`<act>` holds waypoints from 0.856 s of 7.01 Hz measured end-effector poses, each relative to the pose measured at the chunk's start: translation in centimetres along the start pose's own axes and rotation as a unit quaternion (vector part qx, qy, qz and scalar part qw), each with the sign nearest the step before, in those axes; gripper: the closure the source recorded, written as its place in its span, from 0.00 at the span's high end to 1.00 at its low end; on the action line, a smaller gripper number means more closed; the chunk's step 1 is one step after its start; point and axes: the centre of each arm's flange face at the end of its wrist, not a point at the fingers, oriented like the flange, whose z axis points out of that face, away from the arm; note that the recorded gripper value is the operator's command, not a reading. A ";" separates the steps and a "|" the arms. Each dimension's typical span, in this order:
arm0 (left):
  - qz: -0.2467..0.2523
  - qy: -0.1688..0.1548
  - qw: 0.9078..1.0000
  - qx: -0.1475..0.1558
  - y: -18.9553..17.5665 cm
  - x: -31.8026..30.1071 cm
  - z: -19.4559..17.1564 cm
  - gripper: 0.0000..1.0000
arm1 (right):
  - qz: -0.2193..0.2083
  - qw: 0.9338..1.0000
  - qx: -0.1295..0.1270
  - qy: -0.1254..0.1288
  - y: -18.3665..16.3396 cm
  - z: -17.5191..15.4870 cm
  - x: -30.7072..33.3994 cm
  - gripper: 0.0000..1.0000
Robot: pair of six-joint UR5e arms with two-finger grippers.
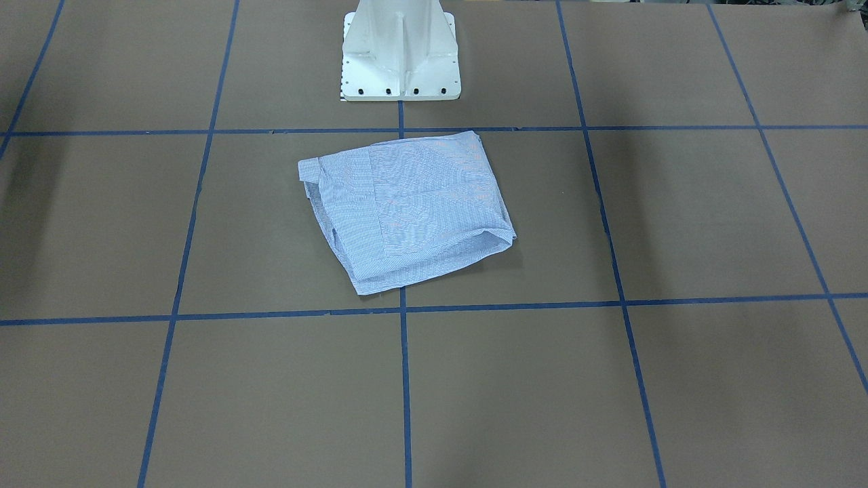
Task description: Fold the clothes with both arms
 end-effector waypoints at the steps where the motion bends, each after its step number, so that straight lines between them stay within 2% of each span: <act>1: 0.000 0.000 1.000 -0.001 0.0 0.0 0.0 1.00 | 0.000 1.000 0.001 -0.001 0.0 0.0 0.0 1.00; 6: -0.002 0.000 1.000 -0.003 0.1 -0.2 0.3 1.00 | -0.001 1.000 0.002 -0.003 0.0 -0.1 -0.1 1.00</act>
